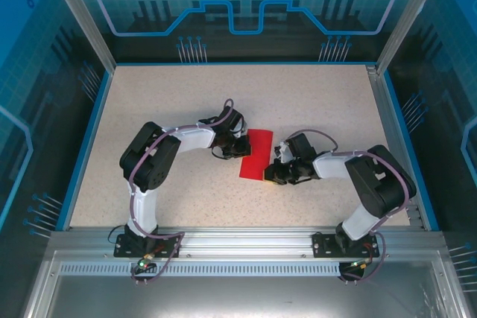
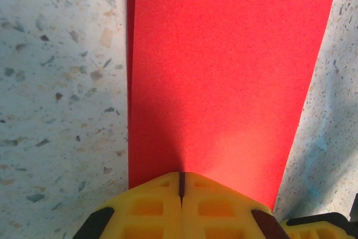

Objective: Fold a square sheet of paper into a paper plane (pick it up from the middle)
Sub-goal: Fold the square sheet of paper in half at the center of the table.

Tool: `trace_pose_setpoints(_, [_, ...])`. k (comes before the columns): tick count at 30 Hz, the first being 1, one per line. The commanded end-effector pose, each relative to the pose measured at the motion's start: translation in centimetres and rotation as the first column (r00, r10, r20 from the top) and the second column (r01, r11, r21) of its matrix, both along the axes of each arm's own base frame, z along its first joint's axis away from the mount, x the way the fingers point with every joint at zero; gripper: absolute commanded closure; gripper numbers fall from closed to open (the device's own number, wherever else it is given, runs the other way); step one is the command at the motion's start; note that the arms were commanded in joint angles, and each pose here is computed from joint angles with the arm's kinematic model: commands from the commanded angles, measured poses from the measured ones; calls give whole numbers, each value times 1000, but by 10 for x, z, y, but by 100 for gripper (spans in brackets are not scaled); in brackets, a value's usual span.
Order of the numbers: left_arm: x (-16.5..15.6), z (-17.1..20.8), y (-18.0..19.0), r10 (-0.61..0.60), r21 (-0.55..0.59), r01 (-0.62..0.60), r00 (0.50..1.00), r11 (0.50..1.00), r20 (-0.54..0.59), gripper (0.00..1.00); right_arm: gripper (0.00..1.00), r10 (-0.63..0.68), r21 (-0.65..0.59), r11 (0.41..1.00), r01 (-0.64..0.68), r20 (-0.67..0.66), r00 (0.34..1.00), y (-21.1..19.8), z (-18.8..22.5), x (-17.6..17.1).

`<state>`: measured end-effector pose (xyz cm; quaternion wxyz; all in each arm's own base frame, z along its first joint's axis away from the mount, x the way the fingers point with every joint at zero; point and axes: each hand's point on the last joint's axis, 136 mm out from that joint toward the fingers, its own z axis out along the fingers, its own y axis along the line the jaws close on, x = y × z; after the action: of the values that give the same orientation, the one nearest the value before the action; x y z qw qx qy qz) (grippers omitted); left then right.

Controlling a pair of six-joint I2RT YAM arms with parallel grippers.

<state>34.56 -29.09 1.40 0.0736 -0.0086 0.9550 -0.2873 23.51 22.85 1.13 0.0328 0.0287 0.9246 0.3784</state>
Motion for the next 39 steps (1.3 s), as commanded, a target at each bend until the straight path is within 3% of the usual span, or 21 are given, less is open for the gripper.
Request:
trace_pose_setpoints(1, [-31, -24, 20, 14, 92, -4, 993, 996, -114, 100, 88, -32, -67, 997, 32, 1, 999, -22, 7, 4])
trace_pose_setpoints(5, [-27, 4, 11, 30, 18, -28, 996, 999, -79, 99, 74, -67, -194, 977, 85, 96, 993, -44, 31, 29])
trace_pose_setpoints(7, [-24, 19, 10, 45, -11, -45, 998, 999, -53, 94, 71, -81, -272, 956, 111, 120, 989, -54, 36, 40])
trace_pose_setpoints(9, [-22, 31, 10, 62, -40, -63, 998, 997, -31, 86, 67, -77, -253, 961, 108, 129, 989, -47, 41, 49])
trace_pose_setpoints(14, [-17, 45, 25, 116, -86, -117, 993, 989, -16, 73, 65, -51, -244, 966, 81, 128, 990, -25, 40, 57])
trace_pose_setpoints(21, [-9, 41, 38, 159, -236, -179, 982, 955, -103, 64, 63, -55, -194, 978, 82, 138, 989, -2, 44, 74])
trace_pose_setpoints(39, [-12, 33, 35, 127, -245, -156, 983, 957, -130, 60, 63, -50, -219, 974, 58, 41, 998, 3, 5, 75])
